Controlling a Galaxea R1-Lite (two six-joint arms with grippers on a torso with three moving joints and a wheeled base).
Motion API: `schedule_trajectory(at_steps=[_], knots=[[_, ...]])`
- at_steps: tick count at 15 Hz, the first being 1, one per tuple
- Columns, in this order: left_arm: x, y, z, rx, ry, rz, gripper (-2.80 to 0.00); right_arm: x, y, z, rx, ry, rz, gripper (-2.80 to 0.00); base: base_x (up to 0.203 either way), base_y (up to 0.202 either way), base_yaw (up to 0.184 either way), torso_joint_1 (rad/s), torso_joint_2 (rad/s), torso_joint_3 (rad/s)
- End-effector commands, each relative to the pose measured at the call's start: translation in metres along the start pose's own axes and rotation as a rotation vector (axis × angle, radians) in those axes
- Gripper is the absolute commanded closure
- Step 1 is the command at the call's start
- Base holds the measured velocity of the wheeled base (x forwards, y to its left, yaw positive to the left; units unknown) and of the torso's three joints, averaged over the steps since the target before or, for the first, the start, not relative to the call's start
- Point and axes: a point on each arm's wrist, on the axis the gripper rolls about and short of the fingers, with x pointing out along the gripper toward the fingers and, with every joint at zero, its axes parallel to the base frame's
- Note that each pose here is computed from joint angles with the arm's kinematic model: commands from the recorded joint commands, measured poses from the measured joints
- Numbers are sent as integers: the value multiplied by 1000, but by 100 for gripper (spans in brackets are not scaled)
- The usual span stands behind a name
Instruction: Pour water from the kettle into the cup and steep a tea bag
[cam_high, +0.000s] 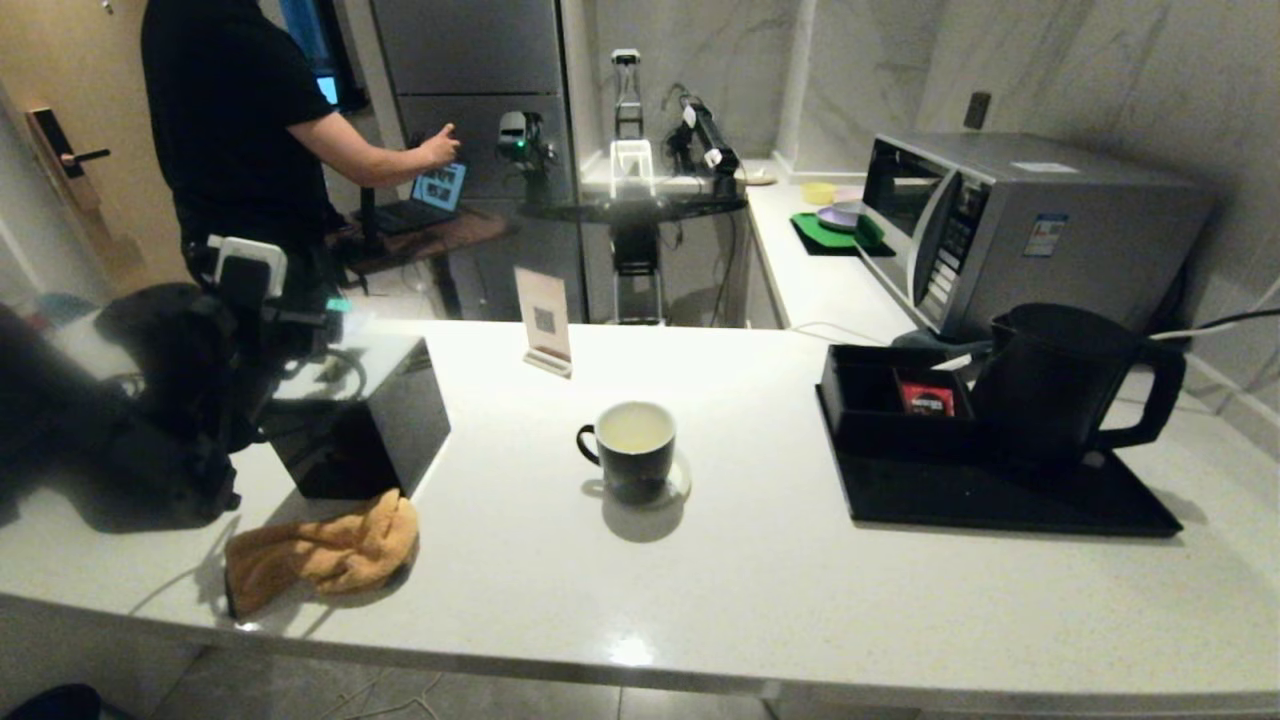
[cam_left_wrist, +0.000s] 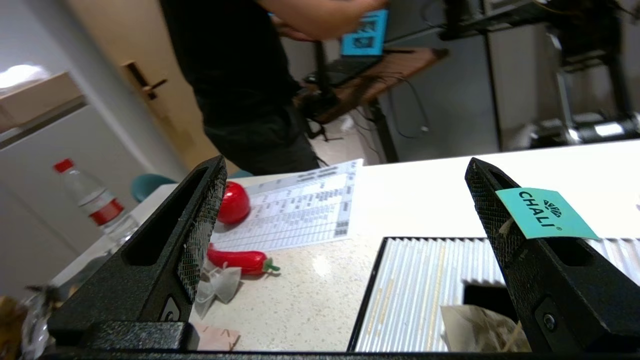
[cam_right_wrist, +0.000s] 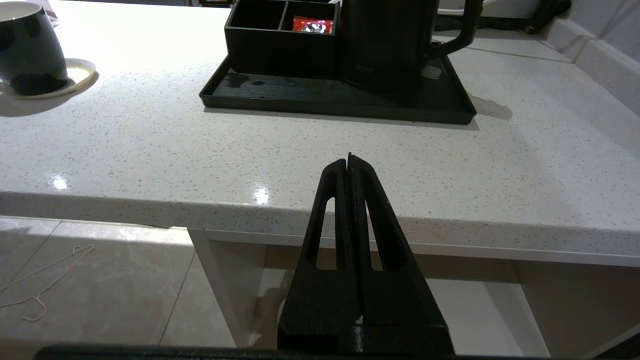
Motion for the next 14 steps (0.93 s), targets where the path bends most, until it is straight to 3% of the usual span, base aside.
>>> schedule_trajectory(at_steps=[1,7,10,14], knots=[[-3,7,13,0,-24,-3,-280,0,0,0,0,1,0,0,0,0,0,0,0,0],[-11,31,32,19,1,-94,-280,0,0,0,0,-1,0,0,0,0,0,0,0,0],[-15,49,33,81,27,-141,-280,0,0,0,0,0,0,0,0,0,0,0,0,0],[-19,60,37,135,53,-205,-280,0,0,0,0,-1,0,0,0,0,0,0,0,0]])
